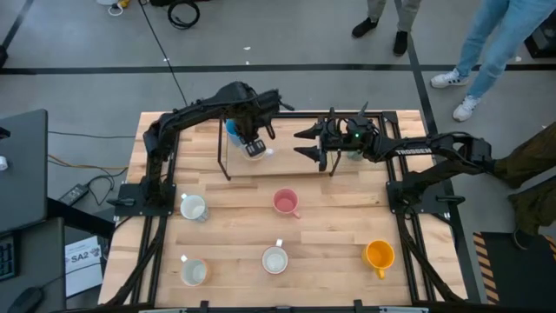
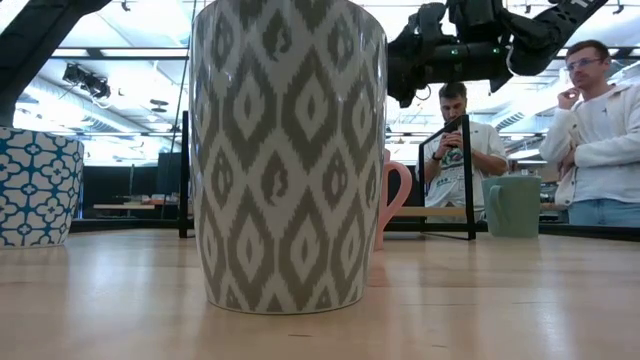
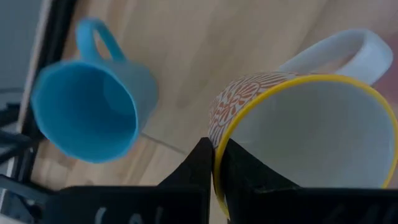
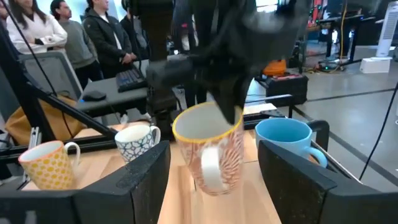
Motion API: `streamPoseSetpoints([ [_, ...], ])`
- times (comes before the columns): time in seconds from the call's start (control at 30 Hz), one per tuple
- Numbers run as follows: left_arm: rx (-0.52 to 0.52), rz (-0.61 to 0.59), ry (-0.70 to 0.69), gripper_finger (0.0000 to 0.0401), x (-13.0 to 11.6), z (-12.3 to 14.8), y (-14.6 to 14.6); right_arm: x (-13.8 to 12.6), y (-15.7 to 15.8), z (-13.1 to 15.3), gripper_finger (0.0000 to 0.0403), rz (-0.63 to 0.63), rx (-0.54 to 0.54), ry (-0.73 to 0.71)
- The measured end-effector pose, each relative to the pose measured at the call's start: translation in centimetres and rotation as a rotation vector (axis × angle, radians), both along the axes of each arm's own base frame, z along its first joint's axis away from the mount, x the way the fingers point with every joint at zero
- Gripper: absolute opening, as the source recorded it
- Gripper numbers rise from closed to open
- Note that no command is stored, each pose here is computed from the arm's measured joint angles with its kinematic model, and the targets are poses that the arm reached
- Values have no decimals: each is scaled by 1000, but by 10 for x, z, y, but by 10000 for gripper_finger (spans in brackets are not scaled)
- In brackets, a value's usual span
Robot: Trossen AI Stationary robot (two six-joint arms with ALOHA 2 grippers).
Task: Place coffee mugs
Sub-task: Put the orange patterned mug on the shelf
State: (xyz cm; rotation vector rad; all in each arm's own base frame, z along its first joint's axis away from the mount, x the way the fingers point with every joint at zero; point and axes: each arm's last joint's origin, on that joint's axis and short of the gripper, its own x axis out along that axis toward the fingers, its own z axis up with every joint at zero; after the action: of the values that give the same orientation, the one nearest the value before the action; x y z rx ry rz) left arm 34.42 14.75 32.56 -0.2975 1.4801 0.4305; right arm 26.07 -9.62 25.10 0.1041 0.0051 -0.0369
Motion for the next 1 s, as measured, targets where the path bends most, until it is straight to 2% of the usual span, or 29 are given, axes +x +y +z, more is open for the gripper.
streamPoseSetpoints([
  [0.23, -6, 3, 138, 24, -5, -33, 0, 0, 0, -1, 250, 0, -21, 9],
  [0.4, 0, 2, 162, 24, -5, -46, 1, 0, 0, -1, 250, 0, -23, 9],
  [1.0, 27, 55, 165, 41, -5, -48, 1, 0, 0, -1, 250, -3, -23, 9],
])
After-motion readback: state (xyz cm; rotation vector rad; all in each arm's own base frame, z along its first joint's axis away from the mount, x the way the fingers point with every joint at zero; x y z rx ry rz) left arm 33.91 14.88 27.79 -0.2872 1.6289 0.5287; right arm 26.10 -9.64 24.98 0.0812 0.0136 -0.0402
